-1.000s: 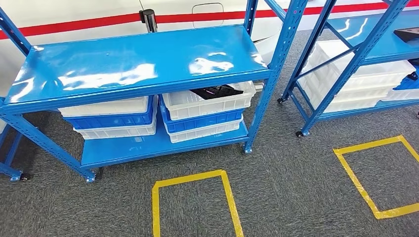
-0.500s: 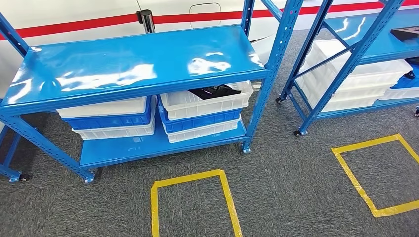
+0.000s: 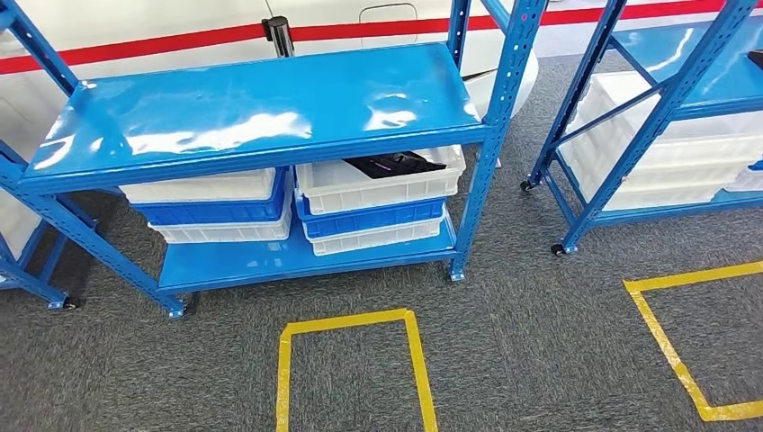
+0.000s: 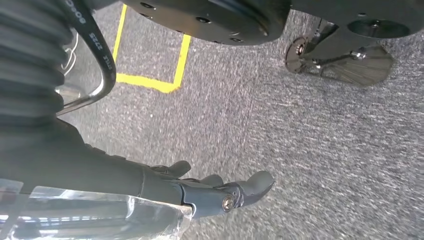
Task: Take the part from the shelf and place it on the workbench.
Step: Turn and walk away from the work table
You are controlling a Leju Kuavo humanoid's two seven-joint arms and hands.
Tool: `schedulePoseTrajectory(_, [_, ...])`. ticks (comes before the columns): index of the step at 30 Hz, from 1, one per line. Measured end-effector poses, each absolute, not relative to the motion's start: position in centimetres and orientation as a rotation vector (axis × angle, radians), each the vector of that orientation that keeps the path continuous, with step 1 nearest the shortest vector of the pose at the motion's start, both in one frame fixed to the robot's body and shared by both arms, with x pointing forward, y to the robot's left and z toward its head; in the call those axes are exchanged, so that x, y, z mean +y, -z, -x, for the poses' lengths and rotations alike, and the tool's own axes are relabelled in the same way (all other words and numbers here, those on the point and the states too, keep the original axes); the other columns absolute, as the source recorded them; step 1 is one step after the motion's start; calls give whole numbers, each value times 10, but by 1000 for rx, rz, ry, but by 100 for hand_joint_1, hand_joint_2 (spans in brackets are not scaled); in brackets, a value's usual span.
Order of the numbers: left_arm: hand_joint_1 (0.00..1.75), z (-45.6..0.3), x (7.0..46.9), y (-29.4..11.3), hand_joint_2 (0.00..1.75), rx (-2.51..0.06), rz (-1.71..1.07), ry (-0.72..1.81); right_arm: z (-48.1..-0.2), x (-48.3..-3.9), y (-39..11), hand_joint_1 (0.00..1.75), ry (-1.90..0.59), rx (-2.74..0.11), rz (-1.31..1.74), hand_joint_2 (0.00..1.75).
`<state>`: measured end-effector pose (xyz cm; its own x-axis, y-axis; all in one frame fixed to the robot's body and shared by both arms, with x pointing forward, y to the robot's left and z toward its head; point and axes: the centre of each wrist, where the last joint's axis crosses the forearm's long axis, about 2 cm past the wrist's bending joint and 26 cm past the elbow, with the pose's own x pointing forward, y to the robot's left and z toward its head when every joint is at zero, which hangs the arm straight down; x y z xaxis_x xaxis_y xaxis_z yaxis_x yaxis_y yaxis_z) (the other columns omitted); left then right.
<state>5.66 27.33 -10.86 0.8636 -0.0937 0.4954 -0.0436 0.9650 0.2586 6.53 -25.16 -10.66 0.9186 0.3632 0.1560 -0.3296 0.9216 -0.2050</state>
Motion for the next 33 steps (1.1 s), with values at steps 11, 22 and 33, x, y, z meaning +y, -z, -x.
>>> schedulePoseTrajectory(11, [0,-59,274,108,0,-536,-271,21,-74,-249,105,0,-363,-210,162,175])
schedulePoseTrajectory(22, [0,-58,268,108,0,-527,-266,14,-75,-252,105,0,-370,-195,168,175])
schedulePoseTrajectory(33, [0,-56,267,108,0,-526,-263,15,-72,-251,105,0,-372,-192,173,0])
